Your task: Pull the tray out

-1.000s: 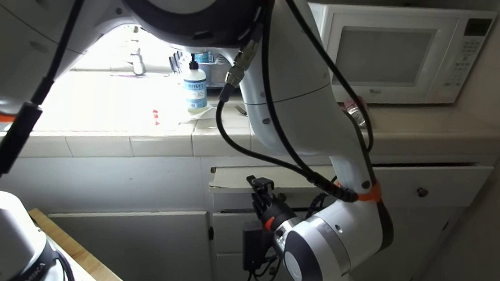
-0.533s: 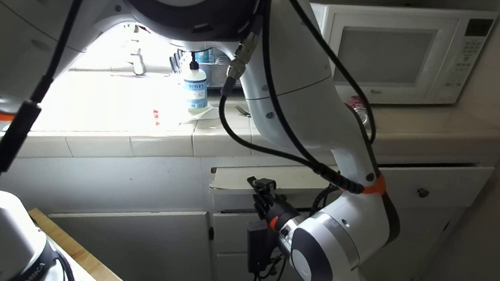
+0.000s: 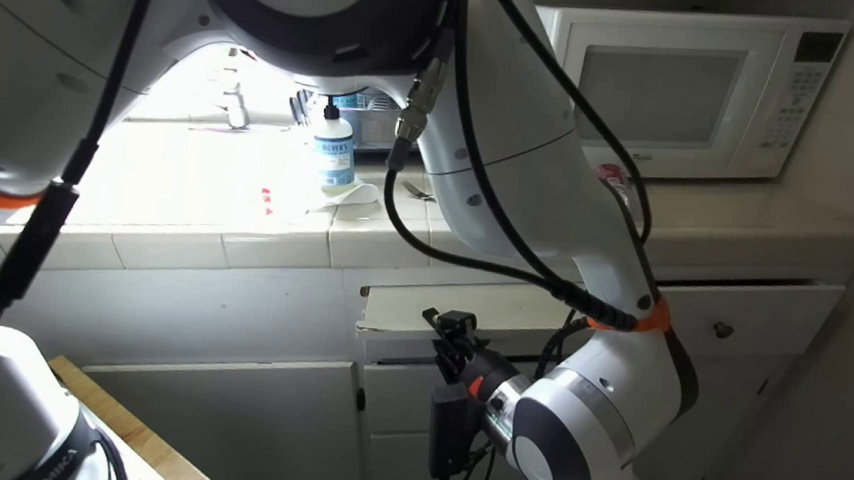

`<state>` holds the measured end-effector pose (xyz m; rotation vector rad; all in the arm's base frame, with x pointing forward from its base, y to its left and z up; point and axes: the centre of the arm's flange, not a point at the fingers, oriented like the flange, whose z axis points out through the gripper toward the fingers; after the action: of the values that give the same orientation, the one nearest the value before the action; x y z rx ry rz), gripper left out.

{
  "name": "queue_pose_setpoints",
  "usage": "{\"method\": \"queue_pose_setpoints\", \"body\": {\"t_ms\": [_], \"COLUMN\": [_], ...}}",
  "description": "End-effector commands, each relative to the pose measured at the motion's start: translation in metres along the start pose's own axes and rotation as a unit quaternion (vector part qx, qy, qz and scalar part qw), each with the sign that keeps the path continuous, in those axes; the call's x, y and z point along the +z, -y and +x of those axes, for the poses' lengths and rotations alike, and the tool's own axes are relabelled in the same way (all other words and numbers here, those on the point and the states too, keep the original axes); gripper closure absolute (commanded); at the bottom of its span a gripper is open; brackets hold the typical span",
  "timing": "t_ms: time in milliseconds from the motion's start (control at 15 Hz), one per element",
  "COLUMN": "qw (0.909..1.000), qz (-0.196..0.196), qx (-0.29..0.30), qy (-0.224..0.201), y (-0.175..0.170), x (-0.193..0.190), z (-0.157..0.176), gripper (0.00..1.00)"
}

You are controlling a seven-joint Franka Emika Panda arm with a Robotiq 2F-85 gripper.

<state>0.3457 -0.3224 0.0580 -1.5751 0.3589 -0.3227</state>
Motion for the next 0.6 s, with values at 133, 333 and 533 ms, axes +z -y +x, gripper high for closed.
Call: {"method": "queue_pose_setpoints", "body": {"t_ms": [133, 333, 533], "qw": [0.9964, 0.9962, 0.996], "qz": [-0.03, -0.037, -0.043], "qx": [0.065, 0.067, 0.066], "qy": [0.045, 0.042, 0.042], "y": [-0.016, -0.016, -0.017], "x": [-0.057, -0.078, -0.09], "z": [-0.037, -0.041, -0.043], "gripper": [0.94, 0.94, 0.94]}}
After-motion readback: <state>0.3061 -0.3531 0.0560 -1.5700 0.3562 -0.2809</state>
